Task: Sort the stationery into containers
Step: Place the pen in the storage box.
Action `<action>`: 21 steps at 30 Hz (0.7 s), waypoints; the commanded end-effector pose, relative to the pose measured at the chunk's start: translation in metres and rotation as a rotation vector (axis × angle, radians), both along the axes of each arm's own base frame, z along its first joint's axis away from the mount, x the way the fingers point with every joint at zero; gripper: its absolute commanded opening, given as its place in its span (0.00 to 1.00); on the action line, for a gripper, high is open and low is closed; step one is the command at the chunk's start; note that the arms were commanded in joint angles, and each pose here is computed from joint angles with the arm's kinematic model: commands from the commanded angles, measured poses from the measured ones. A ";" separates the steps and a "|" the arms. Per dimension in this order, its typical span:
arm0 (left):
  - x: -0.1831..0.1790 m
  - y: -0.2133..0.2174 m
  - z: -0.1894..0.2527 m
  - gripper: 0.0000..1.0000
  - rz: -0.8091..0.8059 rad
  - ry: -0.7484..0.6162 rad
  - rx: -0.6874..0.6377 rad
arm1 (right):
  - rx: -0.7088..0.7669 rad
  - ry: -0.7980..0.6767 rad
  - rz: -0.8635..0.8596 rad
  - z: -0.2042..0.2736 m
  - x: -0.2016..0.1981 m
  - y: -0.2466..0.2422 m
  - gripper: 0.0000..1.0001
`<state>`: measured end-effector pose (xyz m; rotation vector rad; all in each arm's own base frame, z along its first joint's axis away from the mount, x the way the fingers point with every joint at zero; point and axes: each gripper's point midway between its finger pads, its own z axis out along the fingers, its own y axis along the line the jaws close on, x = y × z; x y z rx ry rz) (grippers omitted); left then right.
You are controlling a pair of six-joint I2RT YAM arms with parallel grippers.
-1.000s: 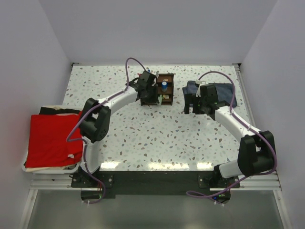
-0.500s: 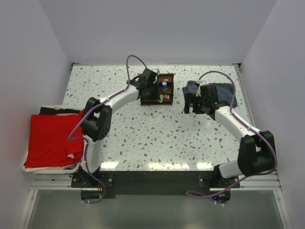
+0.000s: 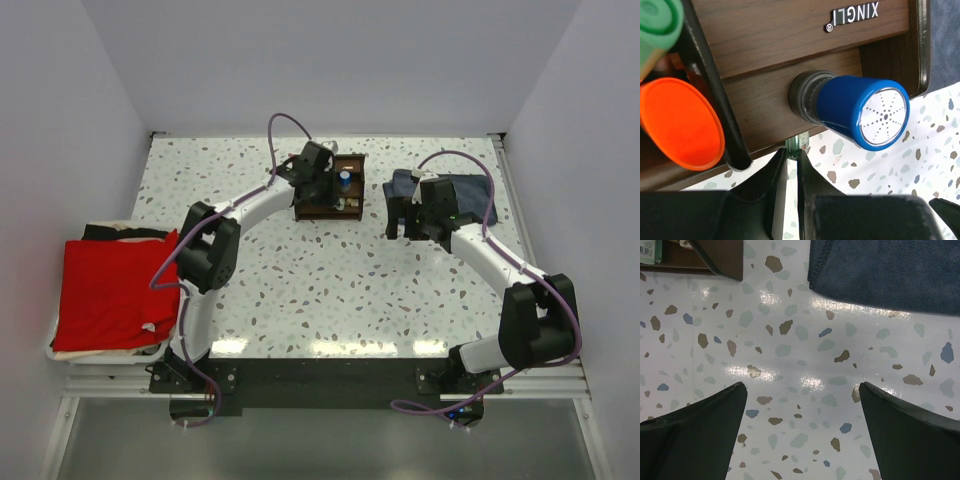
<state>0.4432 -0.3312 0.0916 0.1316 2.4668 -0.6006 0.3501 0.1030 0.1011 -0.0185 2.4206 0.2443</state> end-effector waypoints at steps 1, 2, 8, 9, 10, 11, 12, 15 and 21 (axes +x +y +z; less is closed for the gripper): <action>0.020 -0.011 0.021 0.09 -0.010 -0.099 -0.030 | 0.019 -0.040 -0.016 0.008 0.009 0.001 0.99; 0.020 -0.012 0.020 0.14 -0.012 -0.097 -0.030 | 0.018 -0.037 -0.016 0.007 0.009 0.001 0.99; 0.017 -0.014 0.020 0.39 -0.038 -0.096 -0.042 | 0.021 -0.035 -0.018 0.005 0.010 0.001 0.99; 0.016 -0.014 0.021 0.40 -0.040 -0.096 -0.045 | 0.021 -0.033 -0.018 0.005 0.009 0.001 0.99; 0.016 -0.014 0.021 0.40 -0.038 -0.096 -0.043 | 0.021 -0.035 -0.018 0.005 0.010 0.001 0.99; 0.015 -0.013 0.023 0.41 -0.038 -0.097 -0.043 | 0.020 -0.032 -0.018 0.005 0.009 0.001 0.99; 0.015 -0.013 0.023 0.41 -0.040 -0.098 -0.043 | 0.021 -0.033 -0.019 0.005 0.010 0.001 0.99; 0.012 -0.011 0.025 0.41 -0.043 -0.096 -0.040 | 0.020 -0.038 -0.018 0.007 0.011 0.001 0.99; -0.007 0.003 0.047 0.42 -0.064 -0.099 -0.028 | 0.016 -0.041 -0.015 0.010 0.011 0.000 0.99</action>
